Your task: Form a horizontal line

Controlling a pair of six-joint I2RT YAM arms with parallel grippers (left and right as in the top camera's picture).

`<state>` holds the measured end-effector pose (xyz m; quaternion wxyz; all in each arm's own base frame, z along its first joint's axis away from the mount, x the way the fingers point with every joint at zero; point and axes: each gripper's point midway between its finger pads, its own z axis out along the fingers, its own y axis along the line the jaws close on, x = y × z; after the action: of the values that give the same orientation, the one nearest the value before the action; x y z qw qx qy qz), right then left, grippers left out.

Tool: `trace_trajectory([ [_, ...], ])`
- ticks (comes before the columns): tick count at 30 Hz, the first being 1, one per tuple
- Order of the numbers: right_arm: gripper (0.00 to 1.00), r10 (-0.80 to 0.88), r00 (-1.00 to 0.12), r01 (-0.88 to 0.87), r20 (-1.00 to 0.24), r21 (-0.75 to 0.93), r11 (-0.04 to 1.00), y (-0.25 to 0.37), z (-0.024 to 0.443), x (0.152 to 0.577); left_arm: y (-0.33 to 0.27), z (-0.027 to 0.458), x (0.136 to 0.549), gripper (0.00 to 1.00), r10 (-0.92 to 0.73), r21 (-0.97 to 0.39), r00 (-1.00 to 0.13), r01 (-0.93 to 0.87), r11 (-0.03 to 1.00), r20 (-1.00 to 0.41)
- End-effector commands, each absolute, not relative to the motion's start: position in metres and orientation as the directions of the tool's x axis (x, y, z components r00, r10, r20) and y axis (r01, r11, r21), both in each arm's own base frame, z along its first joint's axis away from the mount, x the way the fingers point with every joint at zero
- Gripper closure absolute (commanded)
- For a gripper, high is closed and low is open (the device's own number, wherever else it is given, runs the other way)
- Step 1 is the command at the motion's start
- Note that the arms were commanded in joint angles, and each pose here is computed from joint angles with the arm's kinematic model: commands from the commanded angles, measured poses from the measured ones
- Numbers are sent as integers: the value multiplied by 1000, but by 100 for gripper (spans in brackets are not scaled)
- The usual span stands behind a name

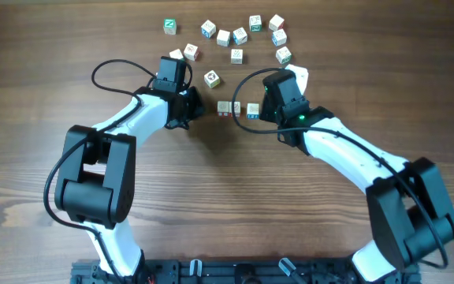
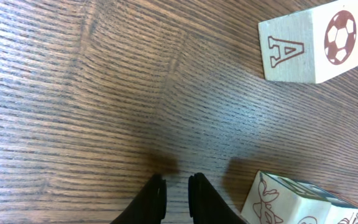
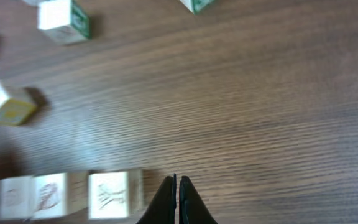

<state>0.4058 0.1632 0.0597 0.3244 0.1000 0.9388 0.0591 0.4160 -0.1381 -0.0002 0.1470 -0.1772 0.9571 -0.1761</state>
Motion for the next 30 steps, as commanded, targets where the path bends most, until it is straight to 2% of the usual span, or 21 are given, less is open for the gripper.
trace_trajectory([
  [1, 95, 224, -828, 145, -515, 190, 971, 171, 16, 398, -124, -45, 387, 82, -391, -288, -911, -341, 895, -134],
  [7, 96, 277, -845, 199, -457, 211, 957, 174, -17, 396, -124, -45, 388, 87, -390, -289, -911, -341, 895, -134],
  [10, 96, 308, -842, 219, -443, 241, 945, 173, -17, 398, -125, -45, 389, 90, -390, -293, -910, -338, 894, -140],
  [16, 96, 318, -878, 194, -357, 342, 919, 179, -18, 395, -125, -44, 391, 91, -390, -296, -909, -336, 894, -145],
  [30, 96, 298, -894, 129, -335, 445, 886, 197, -9, 399, -148, -43, 383, 91, -349, -340, -930, -294, 893, -114],
])
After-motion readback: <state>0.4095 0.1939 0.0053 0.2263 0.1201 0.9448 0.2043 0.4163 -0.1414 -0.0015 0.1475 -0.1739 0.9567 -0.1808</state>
